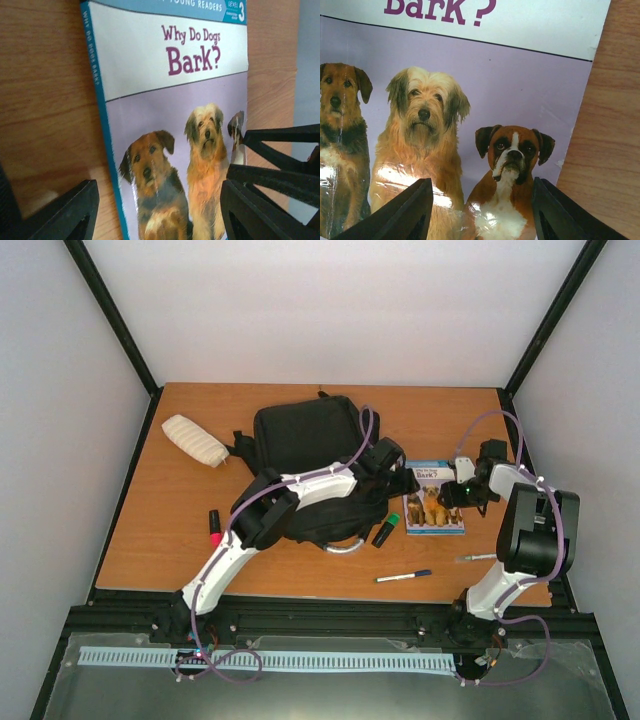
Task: Pack the student bag
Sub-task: Pick up the book from the center of the board.
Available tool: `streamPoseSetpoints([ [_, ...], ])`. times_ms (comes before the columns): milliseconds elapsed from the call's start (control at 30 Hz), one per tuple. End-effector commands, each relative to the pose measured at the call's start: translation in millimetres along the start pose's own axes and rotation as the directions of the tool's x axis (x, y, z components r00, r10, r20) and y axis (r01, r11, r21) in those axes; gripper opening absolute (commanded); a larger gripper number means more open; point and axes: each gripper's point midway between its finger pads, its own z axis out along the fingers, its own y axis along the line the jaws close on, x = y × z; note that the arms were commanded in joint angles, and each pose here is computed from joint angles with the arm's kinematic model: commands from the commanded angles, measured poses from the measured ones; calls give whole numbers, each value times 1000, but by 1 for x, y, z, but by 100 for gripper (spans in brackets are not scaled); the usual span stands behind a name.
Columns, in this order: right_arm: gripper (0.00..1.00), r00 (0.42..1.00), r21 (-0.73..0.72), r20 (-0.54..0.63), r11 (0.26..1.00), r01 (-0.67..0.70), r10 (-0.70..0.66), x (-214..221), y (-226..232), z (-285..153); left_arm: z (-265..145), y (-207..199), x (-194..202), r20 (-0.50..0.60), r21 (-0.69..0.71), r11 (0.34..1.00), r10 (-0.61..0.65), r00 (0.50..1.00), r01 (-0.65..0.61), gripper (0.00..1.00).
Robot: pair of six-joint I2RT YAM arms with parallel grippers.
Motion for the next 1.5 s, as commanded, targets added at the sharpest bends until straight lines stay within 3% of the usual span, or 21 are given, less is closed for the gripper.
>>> streamPoseSetpoints([
  [0,55,996,-2,-83,999,-33,32,21,-2,17,30,37,15,-74,-69,994,-85,994,80,68],
  [233,54,991,-57,-129,998,-42,34,31,4,28,48,7,30,-183,103,993,-43,982,63,68],
  [333,54,990,-65,-135,997,-46,37,33,5,29,43,-15,30,-175,176,984,-3,985,34,65],
  [500,54,991,-61,-130,997,-43,35,32,5,28,27,-50,32,-129,239,969,97,987,-64,53],
  [633,55,991,-53,-129,998,-41,33,33,5,27,24,-55,30,-113,242,967,105,988,-75,43],
  [900,55,995,-51,-100,998,-35,30,28,5,20,16,-58,30,-101,250,965,111,989,-82,7],
  [967,57,998,-49,-59,998,-40,37,21,4,9,5,-63,28,-85,255,961,135,987,-109,1],
  [1100,63,991,-42,106,996,-73,77,-3,-2,-40,-34,-78,24,-35,249,945,228,973,-212,1],
  [1267,82,952,-18,305,1000,22,-15,-19,19,-115,-102,-98,25,5,233,908,357,934,-348,1],
  [1467,99,787,37,573,967,252,-227,-20,85,-201,-163,-98,45,-14,283,849,469,883,-447,1],
])
